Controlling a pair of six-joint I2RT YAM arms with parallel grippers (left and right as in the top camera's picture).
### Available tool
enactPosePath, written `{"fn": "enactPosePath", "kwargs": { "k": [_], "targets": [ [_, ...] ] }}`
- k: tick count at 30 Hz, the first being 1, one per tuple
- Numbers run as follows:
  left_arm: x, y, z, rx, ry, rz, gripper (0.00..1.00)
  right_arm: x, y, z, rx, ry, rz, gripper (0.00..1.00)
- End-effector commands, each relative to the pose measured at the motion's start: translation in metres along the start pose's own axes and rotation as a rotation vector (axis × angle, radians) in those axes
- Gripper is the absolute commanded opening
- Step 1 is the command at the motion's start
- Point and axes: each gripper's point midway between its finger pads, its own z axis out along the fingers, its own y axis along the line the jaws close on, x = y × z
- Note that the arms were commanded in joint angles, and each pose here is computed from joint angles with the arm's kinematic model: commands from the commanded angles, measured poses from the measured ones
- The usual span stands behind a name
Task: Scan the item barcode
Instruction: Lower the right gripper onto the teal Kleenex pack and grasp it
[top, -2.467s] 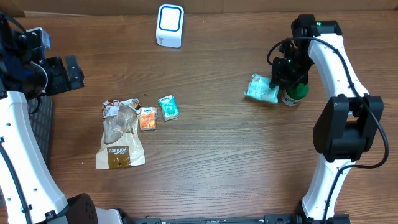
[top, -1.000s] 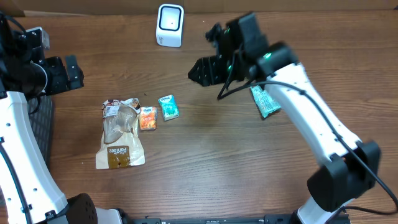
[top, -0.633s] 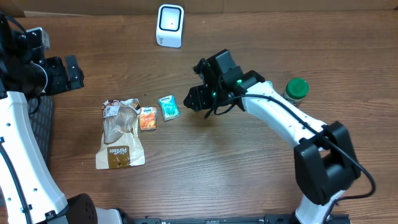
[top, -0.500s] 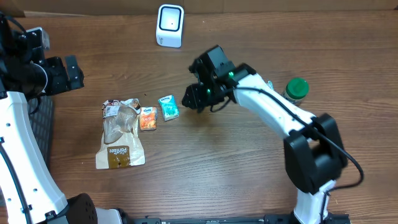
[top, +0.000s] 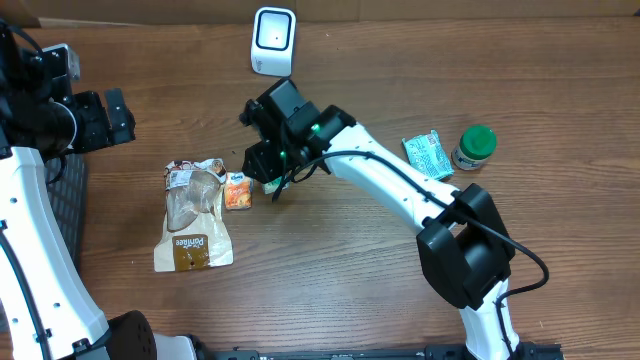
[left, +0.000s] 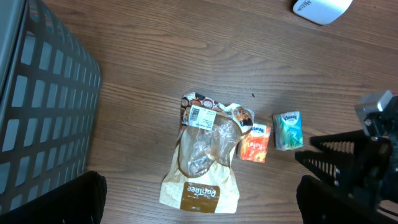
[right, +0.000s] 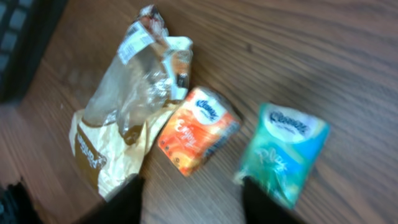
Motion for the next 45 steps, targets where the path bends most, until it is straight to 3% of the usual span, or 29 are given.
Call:
{"fn": "enactPosePath", "kwargs": {
  "k": [1,7,16,25,32,35,42,45],
  "targets": [
    [-0.003,0.002,-0.002,-0.001,-0.012,0.017,1.0,0.007,-0.012,0.02,0.041,0.016,0.0,0.26],
    [-0.003,0.002,-0.002,-0.001,-0.012,0.017,0.99,0.032,-0.017,0.062,0.037,0.092,0.01,0.13],
    [-0.003,0.002,-0.002,-0.001,-0.012,0.017,1.0,0.054,-0.017,0.071,0.051,0.171,0.029,0.07],
    [-0.003,0.002,-0.002,-0.001,-0.012,0.017,1.0,0.079,-0.069,0.053,0.214,0.266,0.197,0.04],
    [-0.003,0.002,-0.002,-0.001,-0.012,0.017,1.0,0.062,-0.112,0.038,0.211,0.2,0.341,0.04],
    [-0.003,0.002,-0.002,-0.001,-0.012,0.017,1.0,0.053,-0.106,0.036,0.117,0.179,0.352,0.04],
    [-0.003,0.002,-0.002,-0.001,-0.012,0.017,1.0,0.037,-0.089,0.005,0.099,0.15,0.296,0.04],
    [-0.003,0.002,-0.002,-0.001,-0.012,0.017,1.0,0.021,-0.054,-0.017,0.024,0.1,0.249,0.04]
  ]
}}
